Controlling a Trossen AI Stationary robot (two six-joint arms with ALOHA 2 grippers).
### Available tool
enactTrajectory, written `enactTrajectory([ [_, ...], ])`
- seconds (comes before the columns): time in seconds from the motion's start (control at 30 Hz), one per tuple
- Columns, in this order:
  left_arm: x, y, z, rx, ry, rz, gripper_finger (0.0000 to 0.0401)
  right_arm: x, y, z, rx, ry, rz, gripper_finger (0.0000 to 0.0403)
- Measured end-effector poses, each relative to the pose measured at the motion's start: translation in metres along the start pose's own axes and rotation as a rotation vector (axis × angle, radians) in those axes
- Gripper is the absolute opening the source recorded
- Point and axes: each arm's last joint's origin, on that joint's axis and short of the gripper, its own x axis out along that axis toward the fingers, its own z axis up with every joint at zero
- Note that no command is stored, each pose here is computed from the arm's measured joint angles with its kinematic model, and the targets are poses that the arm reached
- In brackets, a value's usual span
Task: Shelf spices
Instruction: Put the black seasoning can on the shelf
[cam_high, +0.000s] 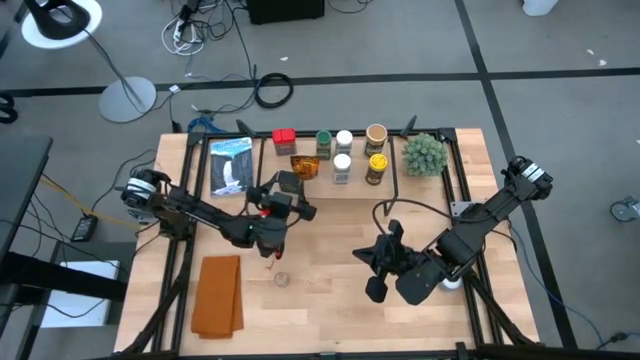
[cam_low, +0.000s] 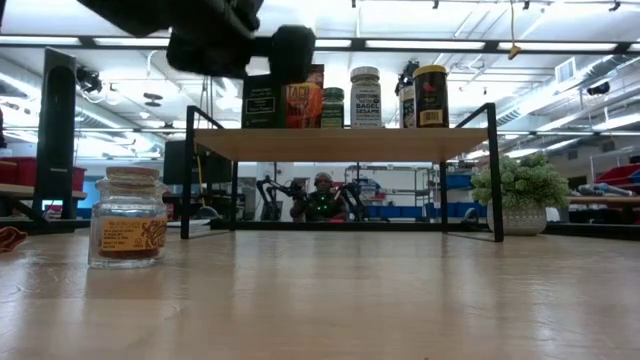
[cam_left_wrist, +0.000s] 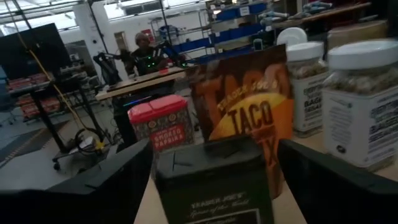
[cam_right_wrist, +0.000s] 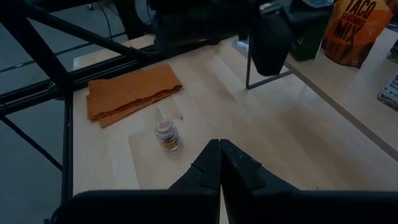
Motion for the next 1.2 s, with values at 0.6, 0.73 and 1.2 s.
enactTrajectory([
  [0.6, -0.023, 0.031, 0.055, -0.086, -0.04, -0.14, 0.0351, 0.0, 0.001, -0.017, -0.008, 0.023, 0.005, 0.0002],
  [0.73, -0.043, 0.041, 0.055, -0.102, -0.105, -0.324, 0.035, 0.01, -0.007, -0.039, 0.028, 0.048, -0.025, 0.0002],
  [1.2, -0.101, 0.107, 0.027, -0.075, -0.248, -0.841, 0.035, 0.038, -0.017, -0.052, 0.011, -0.02, 0.009, 0.0002],
])
